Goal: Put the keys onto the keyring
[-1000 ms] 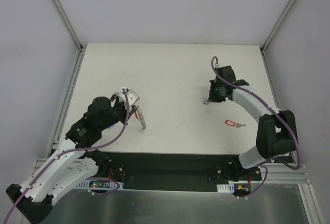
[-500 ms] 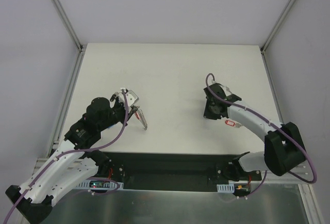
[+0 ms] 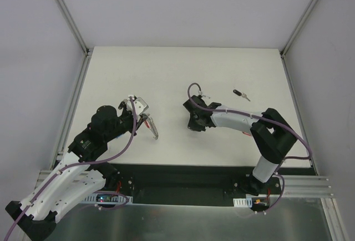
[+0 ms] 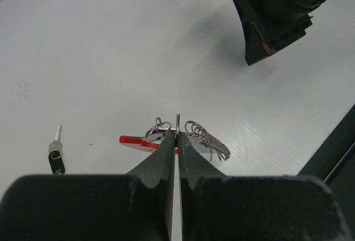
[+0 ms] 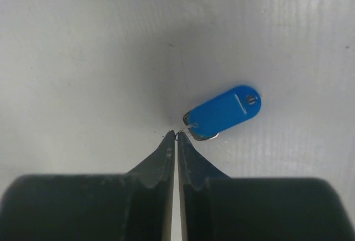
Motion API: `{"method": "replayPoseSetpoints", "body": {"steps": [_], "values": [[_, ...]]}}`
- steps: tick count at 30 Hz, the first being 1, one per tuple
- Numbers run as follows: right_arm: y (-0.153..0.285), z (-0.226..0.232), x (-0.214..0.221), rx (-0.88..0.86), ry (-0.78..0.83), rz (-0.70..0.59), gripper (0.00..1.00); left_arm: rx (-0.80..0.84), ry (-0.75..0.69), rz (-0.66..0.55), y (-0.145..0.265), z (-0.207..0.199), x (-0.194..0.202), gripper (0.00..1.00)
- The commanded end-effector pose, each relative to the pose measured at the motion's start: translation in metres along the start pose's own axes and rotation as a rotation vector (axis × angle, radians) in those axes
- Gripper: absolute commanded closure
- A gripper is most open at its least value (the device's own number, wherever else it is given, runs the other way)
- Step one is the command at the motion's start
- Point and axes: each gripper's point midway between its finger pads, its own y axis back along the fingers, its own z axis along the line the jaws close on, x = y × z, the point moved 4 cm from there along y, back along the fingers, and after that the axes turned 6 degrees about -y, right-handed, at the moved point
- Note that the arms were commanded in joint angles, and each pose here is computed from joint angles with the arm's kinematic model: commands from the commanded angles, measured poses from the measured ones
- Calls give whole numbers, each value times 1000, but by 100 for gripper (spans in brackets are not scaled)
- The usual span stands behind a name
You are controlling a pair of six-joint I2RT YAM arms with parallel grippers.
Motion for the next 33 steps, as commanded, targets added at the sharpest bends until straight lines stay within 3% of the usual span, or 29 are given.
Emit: {"method": "replayPoseSetpoints", "body": {"steps": [1, 2, 5, 9, 17, 25, 33], "values": [[-6, 29, -1, -60, -86, 15, 87, -47, 5, -45, 3, 8, -10, 100], [-5, 31, -1, -63, -74, 13, 74, -50, 4, -45, 3, 8, -10, 100], [5, 37, -5, -74, -10, -13, 56, -55, 2, -45, 3, 9, -10, 100], [26, 40, -13, -115, 67, -37, 44, -52, 4, -42, 3, 9, -10, 100], [48, 23, -35, -140, 244, -54, 45, -47, 3, -28, 0, 8, -7, 100], [30, -5, -51, -256, 285, 31, 47, -39, 4, -18, -2, 8, -5, 100], [10, -20, -34, -309, 241, 141, 50, -27, 1, -17, -3, 6, -5, 100]]}}
